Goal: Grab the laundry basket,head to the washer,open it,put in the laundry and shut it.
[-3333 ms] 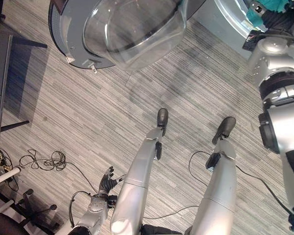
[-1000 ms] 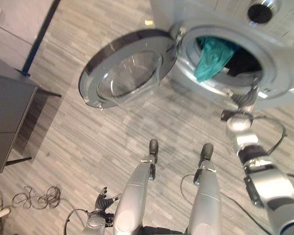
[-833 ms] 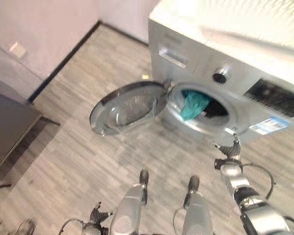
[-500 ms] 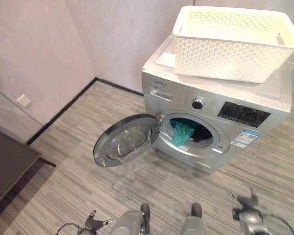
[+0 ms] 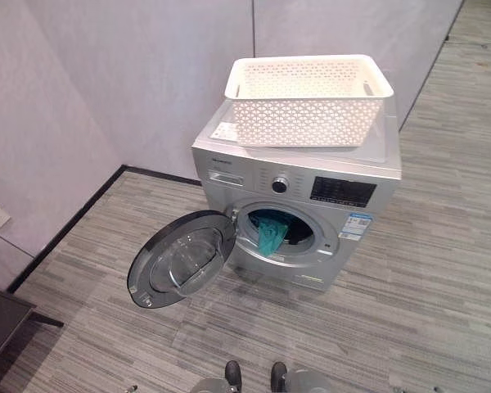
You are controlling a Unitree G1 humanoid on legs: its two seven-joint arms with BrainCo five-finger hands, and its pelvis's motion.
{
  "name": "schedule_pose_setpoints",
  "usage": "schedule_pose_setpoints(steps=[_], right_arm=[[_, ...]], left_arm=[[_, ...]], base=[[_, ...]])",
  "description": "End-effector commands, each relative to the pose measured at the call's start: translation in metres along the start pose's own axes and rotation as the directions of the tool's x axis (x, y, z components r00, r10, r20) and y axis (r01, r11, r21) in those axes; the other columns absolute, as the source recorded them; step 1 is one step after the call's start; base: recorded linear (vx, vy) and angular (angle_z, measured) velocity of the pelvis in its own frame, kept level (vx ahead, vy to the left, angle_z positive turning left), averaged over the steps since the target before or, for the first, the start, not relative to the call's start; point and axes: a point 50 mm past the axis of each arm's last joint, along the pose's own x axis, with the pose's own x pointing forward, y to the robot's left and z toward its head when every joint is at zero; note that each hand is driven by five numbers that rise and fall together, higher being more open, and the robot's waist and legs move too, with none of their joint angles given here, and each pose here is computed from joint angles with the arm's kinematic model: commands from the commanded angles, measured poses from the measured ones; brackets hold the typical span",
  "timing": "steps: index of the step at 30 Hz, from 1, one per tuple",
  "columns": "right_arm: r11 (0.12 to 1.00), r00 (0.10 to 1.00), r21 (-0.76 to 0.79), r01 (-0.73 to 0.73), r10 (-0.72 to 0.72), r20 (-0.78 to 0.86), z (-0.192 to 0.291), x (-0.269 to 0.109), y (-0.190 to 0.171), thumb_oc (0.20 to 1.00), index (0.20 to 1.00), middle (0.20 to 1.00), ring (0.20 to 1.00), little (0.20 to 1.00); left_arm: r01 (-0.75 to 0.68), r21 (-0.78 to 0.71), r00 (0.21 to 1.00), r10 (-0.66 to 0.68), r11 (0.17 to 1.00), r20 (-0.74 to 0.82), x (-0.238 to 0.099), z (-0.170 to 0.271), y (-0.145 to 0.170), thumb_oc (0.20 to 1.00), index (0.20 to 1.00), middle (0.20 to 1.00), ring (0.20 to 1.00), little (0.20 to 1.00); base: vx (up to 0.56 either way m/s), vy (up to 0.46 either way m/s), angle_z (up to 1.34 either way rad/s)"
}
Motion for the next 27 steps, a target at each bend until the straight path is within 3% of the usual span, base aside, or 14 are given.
schedule_pose_setpoints(steps=[1,7,10,16,19,21,23,27], right_arm=[[0.995,0.996,-0.088,0.048,-0.041,0.076,0.021,0.010,-0.028,1.000,1.000,1.000,1.000,1.000],[0.997,0.989,-0.062,0.051,-0.042,0.140,0.038,0.012,-0.033,1.000,1.000,1.000,1.000,1.000],[0.989,0.986,-0.135,0.053,-0.031,0.164,0.041,0.013,-0.040,1.000,1.000,1.000,1.000,1.000],[0.982,0.991,-0.186,0.043,-0.018,0.131,0.033,0.014,-0.046,1.000,1.000,1.000,1.000,1.000],[0.976,0.987,-0.216,0.020,0.015,0.161,0.039,0.014,-0.042,1.000,1.000,1.000,1.000,1.000],[0.972,0.978,-0.235,-0.016,0.064,0.197,0.047,0.012,-0.031,1.000,1.000,1.000,1.000,1.000],[0.972,0.978,-0.235,-0.016,0.064,0.197,0.047,0.012,-0.031,1.000,1.000,1.000,1.000,1.000],[0.961,0.949,-0.262,-0.090,0.162,0.269,0.064,0.004,-0.004,1.000,1.000,1.000,1.000,1.000]], left_arm=[[-0.066,-0.029,0.993,0.068,0.997,0.098,0.008,0.032,0.023,1.000,1.000,1.000,1.000,1.000],[-0.172,-0.049,0.979,0.176,0.984,0.098,0.011,0.041,0.062,1.000,1.000,1.000,1.000,1.000],[-0.272,-0.072,0.955,0.279,0.960,0.106,0.011,0.051,0.104,1.000,1.000,1.000,1.000,1.000],[-0.361,-0.054,0.919,0.365,0.931,0.151,0.004,0.066,0.148,1.000,1.000,1.000,1.000,1.000],[-0.447,-0.072,0.871,0.452,0.892,0.191,-0.005,0.083,0.184,1.000,1.000,1.000,1.000,1.000],[-0.539,-0.077,0.796,0.537,0.839,0.278,-0.019,0.119,0.219,1.000,1.000,1.000,1.000,1.000],[-0.539,-0.077,0.796,0.537,0.839,0.279,-0.019,0.119,0.219,1.000,1.000,1.000,1.000,1.000],[-0.605,-0.191,0.677,0.625,0.773,0.389,-0.044,0.176,0.252,1.000,1.000,1.000,1.000,1.000]], base=[[-0.25,0.072,-0.28],[-0.09,0.144,-0.10],[0.01,0.231,-0.13],[0.00,0.242,0.00],[-0.07,0.278,-0.75],[-0.13,0.282,-0.41],[-0.06,0.087,-0.17],[-0.11,0.076,-0.06]])
